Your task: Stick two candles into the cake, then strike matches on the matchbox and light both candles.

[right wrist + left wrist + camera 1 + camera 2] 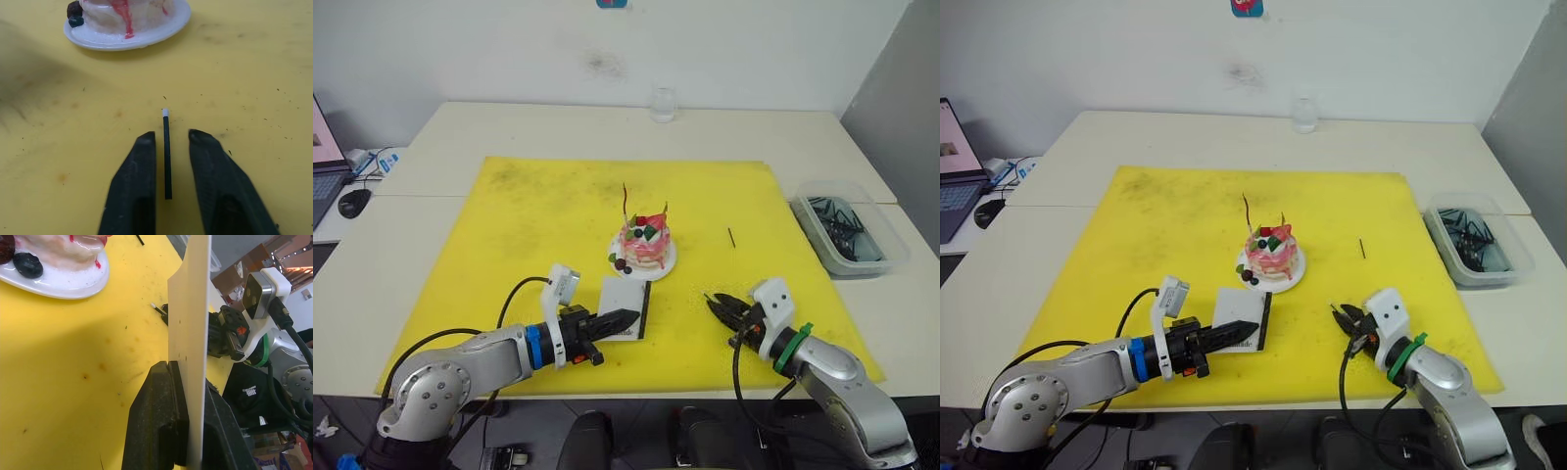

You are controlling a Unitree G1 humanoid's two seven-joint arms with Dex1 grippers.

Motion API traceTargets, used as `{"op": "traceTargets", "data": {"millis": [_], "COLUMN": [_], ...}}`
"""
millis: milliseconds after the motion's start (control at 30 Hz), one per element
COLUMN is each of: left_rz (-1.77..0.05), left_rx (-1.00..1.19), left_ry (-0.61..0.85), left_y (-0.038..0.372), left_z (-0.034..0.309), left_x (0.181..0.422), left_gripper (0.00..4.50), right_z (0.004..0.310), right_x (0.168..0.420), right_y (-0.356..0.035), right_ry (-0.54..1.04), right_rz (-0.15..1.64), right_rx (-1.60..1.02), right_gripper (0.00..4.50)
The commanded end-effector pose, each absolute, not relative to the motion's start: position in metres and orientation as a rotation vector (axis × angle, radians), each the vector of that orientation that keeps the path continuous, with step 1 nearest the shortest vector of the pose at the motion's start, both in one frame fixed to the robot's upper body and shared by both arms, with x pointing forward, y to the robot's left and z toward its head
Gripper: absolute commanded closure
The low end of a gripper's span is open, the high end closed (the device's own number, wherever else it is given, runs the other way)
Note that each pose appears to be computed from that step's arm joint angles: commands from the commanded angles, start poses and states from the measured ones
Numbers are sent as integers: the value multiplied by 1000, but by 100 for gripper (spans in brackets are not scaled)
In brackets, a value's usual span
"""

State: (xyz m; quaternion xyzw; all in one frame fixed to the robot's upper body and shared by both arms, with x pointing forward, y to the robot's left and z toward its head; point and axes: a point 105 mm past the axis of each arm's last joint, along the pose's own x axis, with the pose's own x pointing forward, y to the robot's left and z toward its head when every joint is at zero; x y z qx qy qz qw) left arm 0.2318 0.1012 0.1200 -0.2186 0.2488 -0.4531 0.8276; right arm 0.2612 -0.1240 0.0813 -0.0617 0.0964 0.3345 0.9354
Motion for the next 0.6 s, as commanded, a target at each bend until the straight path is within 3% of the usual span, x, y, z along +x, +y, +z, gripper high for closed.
{"op": "traceTargets", "data": {"millis": [33,367,600], "left_rz": [-986,-992,-1001], "left_rx": [-448,-453,-451], "left_ry": [482,480,481], "left_y": [97,95,94], "left_z": [130,129,130], "left_x": [228,229,229], "left_gripper": [450,450,450], "right_z": [89,98,88], "right_x": [262,271,268], "right_y": [-122,-119,-120], "right_ry": [140,46,89], "right_rz": [707,679,685], "right_rx": [-189,-208,-203], "right_gripper": [204,204,204]}}
